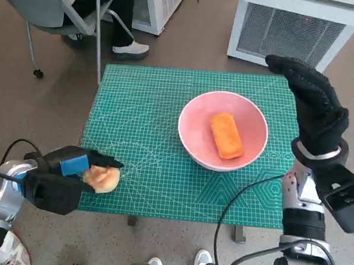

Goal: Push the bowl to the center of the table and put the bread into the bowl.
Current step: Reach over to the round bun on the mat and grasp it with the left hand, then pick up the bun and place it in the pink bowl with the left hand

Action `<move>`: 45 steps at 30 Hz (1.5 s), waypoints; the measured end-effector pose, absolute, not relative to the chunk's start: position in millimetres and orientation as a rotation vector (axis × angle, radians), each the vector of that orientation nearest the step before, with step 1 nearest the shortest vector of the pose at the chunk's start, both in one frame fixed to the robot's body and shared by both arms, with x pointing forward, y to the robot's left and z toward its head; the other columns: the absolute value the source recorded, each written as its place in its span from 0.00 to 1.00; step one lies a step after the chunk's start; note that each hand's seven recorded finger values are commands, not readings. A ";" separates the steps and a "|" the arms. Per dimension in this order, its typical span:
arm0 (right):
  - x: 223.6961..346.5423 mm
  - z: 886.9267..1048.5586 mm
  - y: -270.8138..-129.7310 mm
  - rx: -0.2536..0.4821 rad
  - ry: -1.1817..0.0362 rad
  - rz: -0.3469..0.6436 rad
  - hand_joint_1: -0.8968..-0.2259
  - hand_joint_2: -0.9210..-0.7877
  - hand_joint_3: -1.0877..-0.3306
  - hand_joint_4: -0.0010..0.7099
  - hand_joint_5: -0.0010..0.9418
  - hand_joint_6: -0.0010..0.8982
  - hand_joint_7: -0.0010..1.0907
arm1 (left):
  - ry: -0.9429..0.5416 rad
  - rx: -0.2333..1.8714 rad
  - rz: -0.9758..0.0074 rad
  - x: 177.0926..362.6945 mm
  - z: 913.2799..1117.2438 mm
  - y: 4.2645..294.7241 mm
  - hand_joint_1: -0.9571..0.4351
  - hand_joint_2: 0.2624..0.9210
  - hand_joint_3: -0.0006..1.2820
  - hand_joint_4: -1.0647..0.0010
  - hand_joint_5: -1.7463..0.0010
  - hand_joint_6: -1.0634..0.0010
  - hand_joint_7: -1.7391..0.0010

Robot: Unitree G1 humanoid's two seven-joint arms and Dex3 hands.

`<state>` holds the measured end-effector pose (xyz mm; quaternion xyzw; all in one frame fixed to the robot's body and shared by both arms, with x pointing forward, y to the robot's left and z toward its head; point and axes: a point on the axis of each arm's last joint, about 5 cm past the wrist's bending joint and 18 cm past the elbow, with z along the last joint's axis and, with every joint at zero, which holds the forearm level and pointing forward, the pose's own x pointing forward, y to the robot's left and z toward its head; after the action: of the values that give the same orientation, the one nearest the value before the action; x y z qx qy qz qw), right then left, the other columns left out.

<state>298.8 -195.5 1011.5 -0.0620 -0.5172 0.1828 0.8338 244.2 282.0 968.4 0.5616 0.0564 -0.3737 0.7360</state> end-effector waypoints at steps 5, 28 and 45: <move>298.7 1011.9 -196.6 -0.139 -1.095 0.386 0.44 0.00 0.49 0.42 0.00 0.30 0.12 | 0.087 1.228 -0.827 243.7 974.6 281.4 0.69 1.00 0.11 0.45 0.26 0.48 0.31; 303.5 1014.8 -194.1 -0.137 -1.090 0.389 0.44 0.00 0.50 0.43 0.00 0.30 0.13 | -0.722 1.165 -0.525 273.3 1101.2 230.6 0.69 1.00 0.06 0.39 0.30 0.38 0.36; 304.2 1015.7 -193.3 -0.134 -1.095 0.387 0.45 0.00 0.49 0.43 0.00 0.30 0.14 | -0.807 1.195 -0.685 335.8 1100.4 126.7 0.69 1.00 0.06 0.41 0.36 0.37 0.29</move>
<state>304.2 -193.3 1015.7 -0.0631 -0.5168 0.1826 0.8340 335.8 126.7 1100.4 0.5361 -0.3620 -0.3073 0.6980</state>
